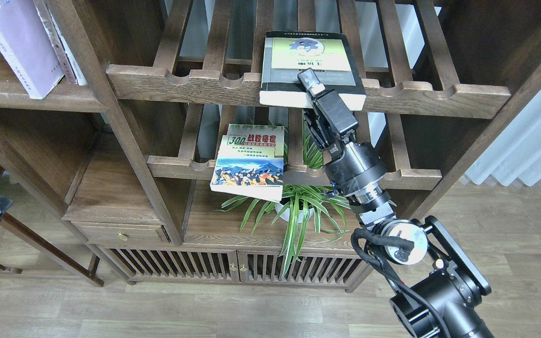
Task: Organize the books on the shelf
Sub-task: 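Grasp the green-cover book with the right gripper and pull it down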
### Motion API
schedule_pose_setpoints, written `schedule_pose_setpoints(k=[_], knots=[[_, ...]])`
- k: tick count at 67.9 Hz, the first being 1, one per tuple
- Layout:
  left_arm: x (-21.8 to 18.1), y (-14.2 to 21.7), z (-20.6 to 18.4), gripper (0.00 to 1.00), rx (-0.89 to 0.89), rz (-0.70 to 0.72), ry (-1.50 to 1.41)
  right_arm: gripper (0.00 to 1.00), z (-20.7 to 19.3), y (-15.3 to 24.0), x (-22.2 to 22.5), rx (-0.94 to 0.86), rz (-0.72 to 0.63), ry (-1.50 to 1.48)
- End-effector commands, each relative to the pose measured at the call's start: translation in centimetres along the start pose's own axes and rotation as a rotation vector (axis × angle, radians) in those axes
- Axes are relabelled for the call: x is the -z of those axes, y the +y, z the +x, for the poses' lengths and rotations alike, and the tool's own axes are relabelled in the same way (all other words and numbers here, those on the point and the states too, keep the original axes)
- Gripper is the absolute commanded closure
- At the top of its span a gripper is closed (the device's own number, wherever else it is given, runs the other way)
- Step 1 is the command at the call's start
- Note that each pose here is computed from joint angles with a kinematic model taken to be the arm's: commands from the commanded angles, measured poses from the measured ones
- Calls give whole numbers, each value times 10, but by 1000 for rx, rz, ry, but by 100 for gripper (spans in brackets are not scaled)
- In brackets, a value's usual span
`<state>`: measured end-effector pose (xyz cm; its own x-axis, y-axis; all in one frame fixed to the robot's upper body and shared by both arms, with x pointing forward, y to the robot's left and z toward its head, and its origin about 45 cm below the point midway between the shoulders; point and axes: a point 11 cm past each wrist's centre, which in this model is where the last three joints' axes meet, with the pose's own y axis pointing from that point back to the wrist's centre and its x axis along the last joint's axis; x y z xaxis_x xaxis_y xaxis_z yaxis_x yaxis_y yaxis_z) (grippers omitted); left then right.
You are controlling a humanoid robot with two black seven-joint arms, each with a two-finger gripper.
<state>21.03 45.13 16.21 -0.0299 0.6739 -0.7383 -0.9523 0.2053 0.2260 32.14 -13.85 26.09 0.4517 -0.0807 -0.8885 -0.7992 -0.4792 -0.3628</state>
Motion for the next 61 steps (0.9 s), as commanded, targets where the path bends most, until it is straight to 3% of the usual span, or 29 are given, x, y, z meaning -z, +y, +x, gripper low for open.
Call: schedule_pose_setpoints(k=[1, 6, 13, 18, 21, 41, 61], knots=[[0, 0, 0, 10, 0, 1, 0, 44, 1, 2, 1, -4, 8, -2], [0, 0, 0, 10, 0, 2, -1, 50, 1, 3, 6, -2, 27, 1], [0, -1, -1, 10, 2, 0, -2, 72, -1, 3, 12, 12, 49, -4], [0, -1, -1, 10, 2, 0, -2, 81, -3, 5, 15, 33, 62, -20], [0, -1, -1, 10, 2, 0, -2, 95, -2, 10, 15, 43, 74, -44], [-3, -7, -4, 10, 16, -5, -5, 96, -5, 31, 4, 50, 84, -91], [-4, -14, -2, 9, 17, -7, 1, 95, 2, 94, -18, 27, 132, -170]])
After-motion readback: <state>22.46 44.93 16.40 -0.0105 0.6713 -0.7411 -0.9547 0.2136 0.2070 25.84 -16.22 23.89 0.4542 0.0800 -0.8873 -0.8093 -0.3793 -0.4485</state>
